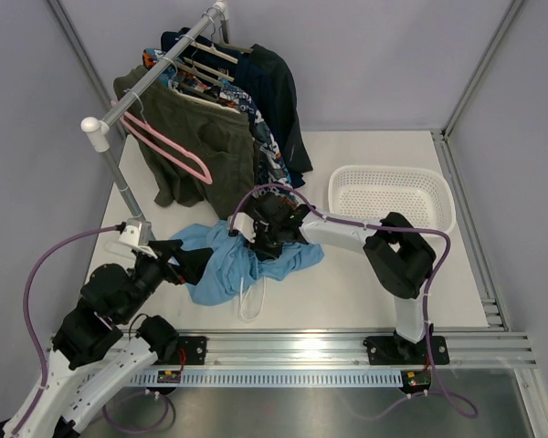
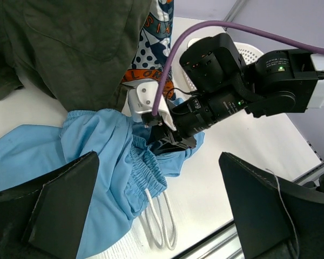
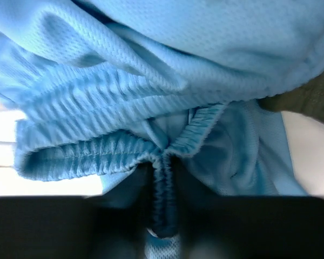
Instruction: Remove the shorts from the hanger
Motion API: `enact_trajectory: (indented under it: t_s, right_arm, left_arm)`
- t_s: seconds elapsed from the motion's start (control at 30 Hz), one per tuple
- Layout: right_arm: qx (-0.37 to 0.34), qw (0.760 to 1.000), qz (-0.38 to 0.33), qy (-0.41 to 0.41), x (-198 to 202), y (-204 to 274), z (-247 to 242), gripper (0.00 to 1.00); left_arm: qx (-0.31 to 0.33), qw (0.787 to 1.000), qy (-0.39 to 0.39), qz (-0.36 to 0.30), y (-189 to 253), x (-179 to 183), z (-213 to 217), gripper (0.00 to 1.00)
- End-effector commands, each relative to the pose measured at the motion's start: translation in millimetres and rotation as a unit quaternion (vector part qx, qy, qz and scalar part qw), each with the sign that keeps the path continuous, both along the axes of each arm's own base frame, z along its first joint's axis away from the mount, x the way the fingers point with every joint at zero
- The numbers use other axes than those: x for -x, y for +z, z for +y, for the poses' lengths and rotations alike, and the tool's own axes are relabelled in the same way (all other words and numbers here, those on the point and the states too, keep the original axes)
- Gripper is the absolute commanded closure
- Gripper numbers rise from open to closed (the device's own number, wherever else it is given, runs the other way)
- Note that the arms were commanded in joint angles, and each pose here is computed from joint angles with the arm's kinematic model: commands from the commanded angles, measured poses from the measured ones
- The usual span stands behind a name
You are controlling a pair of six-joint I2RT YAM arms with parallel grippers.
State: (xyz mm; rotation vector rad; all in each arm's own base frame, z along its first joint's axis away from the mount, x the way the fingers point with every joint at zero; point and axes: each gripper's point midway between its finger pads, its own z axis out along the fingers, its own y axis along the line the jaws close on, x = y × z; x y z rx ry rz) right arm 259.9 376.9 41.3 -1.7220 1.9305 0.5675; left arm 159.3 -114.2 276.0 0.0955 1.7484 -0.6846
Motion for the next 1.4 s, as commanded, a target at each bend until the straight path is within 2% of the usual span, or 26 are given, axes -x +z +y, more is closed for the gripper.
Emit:
enact_trajectory:
  t_s: [0.0, 0.03, 0.07, 0.13, 0.17, 0.2, 0.23, 0.27, 0.37, 0.4, 0.47, 0.5, 0.53, 0.6, 0.63, 0.7, 0.73, 0.77, 0.93, 1.13, 1.2, 1.37]
  right_arm:
    - [-0.026, 0.999, 0.028, 0.02, 13.7, 30.5, 2.9, 0.93]
    - [-0.044, 0.997, 0.044, 0.037, 22.1, 42.1, 4.5, 1.0]
    - [-0.057, 0.996, 0.053, 0.04, 22.2, 55.3, -1.0, 1.0]
    - [-0.122, 0.984, 0.096, 0.085, 44.0, 114.9, -8.6, 1.0]
    - [-0.148, 0.981, 0.098, 0.078, 32.8, 138.1, -22.8, 1.0]
    - [-0.193, 0.97, 0.107, 0.1, 43.5, 186.0, -30.8, 1.0]
    - [-0.214, 0.966, 0.1, 0.104, 41.7, 209.3, -39.0, 1.0]
    - [-0.24, 0.964, 0.077, 0.088, 27.1, 242.7, -52.1, 1.0]
    - [-0.296, 0.951, 0.049, 0.068, 28.5, 309.4, -83.0, 1.0]
    - [-0.325, 0.944, 0.008, 0.054, 21.0, 343.3, -99.9, 1.0]
    - [-0.353, 0.935, -0.004, 0.017, 15.5, 375.7, -117.7, 1.0]
    - [-0.38, 0.923, -0.055, 0.002, 3.8, 407.9, -136.0, 1.0]
    - [-0.398, 0.916, -0.041, -0.028, 2.0, 423.1, -145.3, 1.0]
    - [-0.436, 0.892, -0.106, -0.046, -9.0, 468.4, -165.9, 1.0]
    - [-0.454, 0.881, -0.096, -0.094, -19.2, 482.3, -188.0, 1.0]
    - [-0.48, 0.856, -0.16, -0.105, -25.3, 519.8, -210.2, 1.0]
    - [-0.487, 0.846, -0.166, -0.139, -32.0, 529.2, -231.4, 1.0]
    - [-0.49, 0.839, -0.193, -0.139, -32.0, 542.6, -239.0, 1.0]
    - [-0.479, 0.823, -0.235, -0.194, -48.1, 548.5, -277.8, 1.0]
    - [-0.435, 0.815, -0.239, -0.297, -98.8, 496.3, -339.6, 1.0]
    - [-0.423, 0.815, -0.219, -0.329, -114.8, 471.6, -357.5, 1.0]
    - [-0.392, 0.823, -0.204, -0.357, -140.4, 422.3, -376.1, 1.0]
  left_arm:
    - [0.024, 0.999, 0.013, -0.023, 16.8, -1.2, 4.1, 0.01]
    - [0.022, 0.999, 0.012, -0.027, 17.9, -1.5, 4.1, 0.01]
    - [0.022, 0.999, 0.01, -0.029, 19.2, -1.1, 3.6, 0.01]
    - [0.021, 0.999, 0.005, -0.038, 22.9, -0.5, 2.7, 0.01]
    - [0.022, 0.999, 0.002, -0.042, 25.4, -0.3, 2.0, 0.01]
    - [0.02, 0.999, -0.001, -0.049, 27.9, 0.5, 1.8, 0.01]
    - [0.02, 0.998, -0.004, -0.052, 29.3, 0.9, 1.4, 0.01]
    - [0.021, 0.998, -0.004, -0.059, 32.8, 0.8, 1.6, 0.01]
    - [0.022, 0.997, -0.008, -0.076, 39.7, 0.7, 0.8, 0.01]
    - [0.022, 0.997, -0.009, -0.079, 41.1, 0.7, 0.3, 0.01]
    - [0.024, 0.996, -0.015, -0.09, 45.9, 0.4, -1.8, 0.01]
    - [0.022, 0.995, -0.017, -0.094, 46.6, -0.1, -2.8, 0.01]
    - [0.022, 0.995, -0.022, -0.095, 46.7, -0.5, -5.1, 0.01]
    - [0.021, 0.994, -0.027, -0.103, 50.6, -0.5, -7.0, 0.01]
    - [0.018, 0.994, -0.032, -0.103, 50.5, -1.2, -9.7, 0.01]
    - [0.016, 0.993, -0.037, -0.109, 52.8, -2.0, -11.8, 0.01]
    - [0.014, 0.993, -0.041, -0.11, 53.0, -2.1, -13.4, 0.01]
    - [0.011, 0.993, -0.046, -0.111, 53.5, -3.1, -15.8, 0.01]
    - [0.008, 0.992, -0.056, -0.114, 54.8, -5.4, -21.7, 0.01]
    - [0.003, 0.991, -0.063, -0.116, 56.8, -6.3, -25.0, 0.01]
    - [0.0, 0.991, -0.063, -0.118, 57.5, -6.7, -25.0, 0.01]
    - [-0.002, 0.99, -0.068, -0.121, 61.4, -8.5, -28.4, 0.01]
